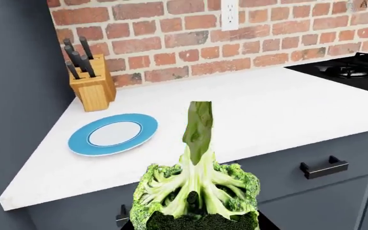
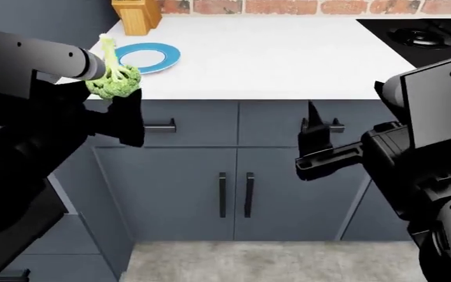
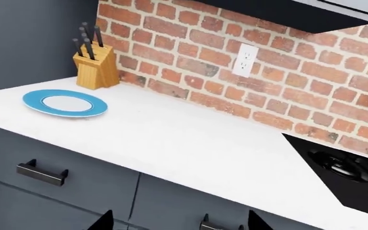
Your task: Place the broccoli on the rack of the oven.
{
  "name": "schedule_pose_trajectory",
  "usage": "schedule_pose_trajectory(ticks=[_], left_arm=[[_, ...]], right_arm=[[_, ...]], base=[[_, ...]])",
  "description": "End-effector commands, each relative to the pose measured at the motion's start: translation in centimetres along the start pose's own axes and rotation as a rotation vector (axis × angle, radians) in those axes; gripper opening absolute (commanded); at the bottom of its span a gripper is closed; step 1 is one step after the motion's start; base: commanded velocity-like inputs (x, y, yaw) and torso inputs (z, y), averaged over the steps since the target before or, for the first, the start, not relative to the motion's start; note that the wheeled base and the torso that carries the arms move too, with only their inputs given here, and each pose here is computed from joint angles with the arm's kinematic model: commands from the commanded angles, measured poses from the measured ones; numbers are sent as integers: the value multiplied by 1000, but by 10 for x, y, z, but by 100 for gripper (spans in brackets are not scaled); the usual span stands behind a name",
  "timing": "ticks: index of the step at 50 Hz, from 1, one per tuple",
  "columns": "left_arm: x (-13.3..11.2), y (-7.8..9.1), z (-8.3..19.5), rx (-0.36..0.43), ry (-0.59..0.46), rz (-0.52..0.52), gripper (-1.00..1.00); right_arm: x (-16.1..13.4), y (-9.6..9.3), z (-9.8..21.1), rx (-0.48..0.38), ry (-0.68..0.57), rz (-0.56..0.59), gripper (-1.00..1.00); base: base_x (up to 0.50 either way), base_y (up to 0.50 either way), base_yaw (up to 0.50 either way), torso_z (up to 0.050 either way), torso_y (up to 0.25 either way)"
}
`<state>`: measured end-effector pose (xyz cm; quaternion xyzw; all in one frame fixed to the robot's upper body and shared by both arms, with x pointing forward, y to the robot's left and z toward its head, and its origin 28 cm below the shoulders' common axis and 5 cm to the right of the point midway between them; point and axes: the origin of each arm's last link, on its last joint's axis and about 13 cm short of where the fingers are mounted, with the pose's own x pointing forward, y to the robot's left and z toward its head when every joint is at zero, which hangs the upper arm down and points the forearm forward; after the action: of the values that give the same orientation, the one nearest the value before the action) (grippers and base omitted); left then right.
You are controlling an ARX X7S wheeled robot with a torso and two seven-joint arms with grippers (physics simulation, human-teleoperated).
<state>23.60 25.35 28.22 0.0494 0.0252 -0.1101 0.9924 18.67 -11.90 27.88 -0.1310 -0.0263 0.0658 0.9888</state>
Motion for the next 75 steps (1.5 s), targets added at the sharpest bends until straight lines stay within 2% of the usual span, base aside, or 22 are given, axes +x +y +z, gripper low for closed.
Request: schedule_pose_trajectory(ticks=[1,5,14,16,31,34,35,75], left_arm=[[2,1,20,27,-41,-25,-100],[2,5,25,38,-64,7,-100],[0,1,18,49,-26,-18,-100],[-1,1,18,48,-29,-2,-100],[-4,1,17,54,-28,-1,-100],[-6,-1,15,12,-9,-20,-100],[-8,-3,15,42,-21,-12,-100],[-15,-3,11,43,-21,-9,-100]], right_arm=[[4,-3,11,-49,10,-4,100],[6,-4,13,-81,18,-22,100],[8,-5,14,-57,16,-10,100],[8,-5,13,-86,13,-20,100],[3,-5,12,-85,5,-26,100],[3,-5,12,-76,-4,-18,100],[2,-5,12,-81,-2,-19,100],[-1,-5,12,-72,-20,-14,100]], base=[[0,0,0,0,0],[0,0,0,0,0],[0,62,0,0,0],[0,500,0,0,0],[0,500,0,0,0],[0,500,0,0,0],[0,500,0,0,0],[0,500,0,0,0]])
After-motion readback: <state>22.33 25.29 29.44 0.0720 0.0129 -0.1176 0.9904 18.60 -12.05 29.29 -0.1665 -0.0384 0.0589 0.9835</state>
